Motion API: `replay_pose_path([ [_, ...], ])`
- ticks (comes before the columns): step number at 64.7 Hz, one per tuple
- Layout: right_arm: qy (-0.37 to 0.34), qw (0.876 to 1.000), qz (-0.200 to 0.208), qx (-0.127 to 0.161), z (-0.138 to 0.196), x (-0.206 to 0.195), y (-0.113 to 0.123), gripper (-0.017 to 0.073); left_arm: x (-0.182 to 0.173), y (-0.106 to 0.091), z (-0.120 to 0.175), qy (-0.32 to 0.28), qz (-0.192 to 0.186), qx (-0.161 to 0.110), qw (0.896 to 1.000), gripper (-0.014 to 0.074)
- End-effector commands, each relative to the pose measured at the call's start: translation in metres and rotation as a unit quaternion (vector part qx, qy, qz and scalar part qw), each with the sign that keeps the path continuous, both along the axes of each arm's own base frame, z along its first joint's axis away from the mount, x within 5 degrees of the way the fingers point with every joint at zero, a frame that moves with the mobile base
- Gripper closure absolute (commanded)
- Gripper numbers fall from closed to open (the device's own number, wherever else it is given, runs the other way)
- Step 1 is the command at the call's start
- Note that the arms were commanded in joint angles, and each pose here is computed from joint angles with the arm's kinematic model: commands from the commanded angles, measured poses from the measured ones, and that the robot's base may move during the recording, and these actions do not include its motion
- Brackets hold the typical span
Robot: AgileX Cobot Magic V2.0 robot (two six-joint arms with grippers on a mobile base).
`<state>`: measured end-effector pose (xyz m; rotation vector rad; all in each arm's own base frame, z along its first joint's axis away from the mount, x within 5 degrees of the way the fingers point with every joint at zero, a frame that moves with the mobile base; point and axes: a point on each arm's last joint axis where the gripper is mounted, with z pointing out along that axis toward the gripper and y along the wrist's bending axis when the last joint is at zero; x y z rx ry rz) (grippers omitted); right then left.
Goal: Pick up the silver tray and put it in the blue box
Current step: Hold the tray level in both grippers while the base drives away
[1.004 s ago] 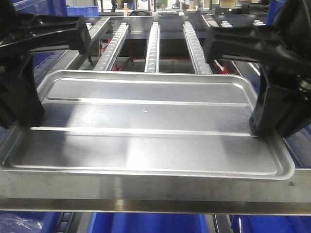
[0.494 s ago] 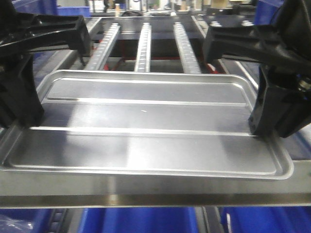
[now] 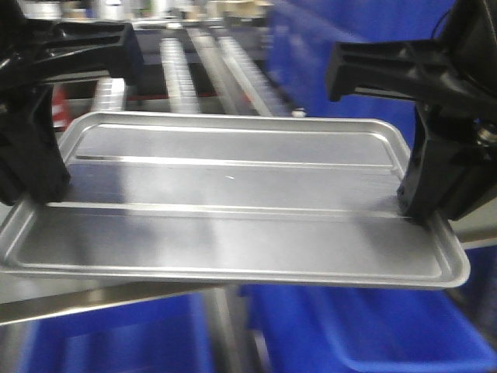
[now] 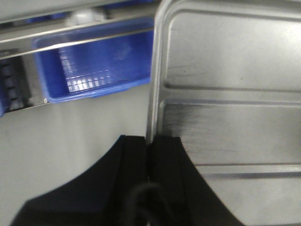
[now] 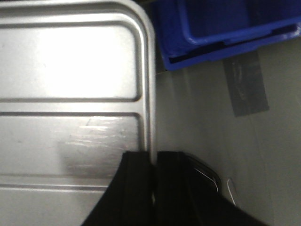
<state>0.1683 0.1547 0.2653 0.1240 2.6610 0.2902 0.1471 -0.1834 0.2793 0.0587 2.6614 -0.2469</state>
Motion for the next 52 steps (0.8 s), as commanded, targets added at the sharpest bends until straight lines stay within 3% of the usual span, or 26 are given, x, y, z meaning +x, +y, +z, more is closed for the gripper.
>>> replay_pose_path([
  [1, -0.041, 0.999, 0.009, 0.021, 0.0164, 0.0020, 0.0001, 0.0506, -0.0006, 0.0003, 0.0147, -0.025, -0.003, -0.024, 0.999, 0.0697],
  [52, -0.040, 0.999, 0.009, 0.020, 0.0163, 0.0019, 0.0000, 0.0506, -0.0006, 0.0003, 0.0147, -0.025, -0.003, -0.024, 0.999, 0.0697],
])
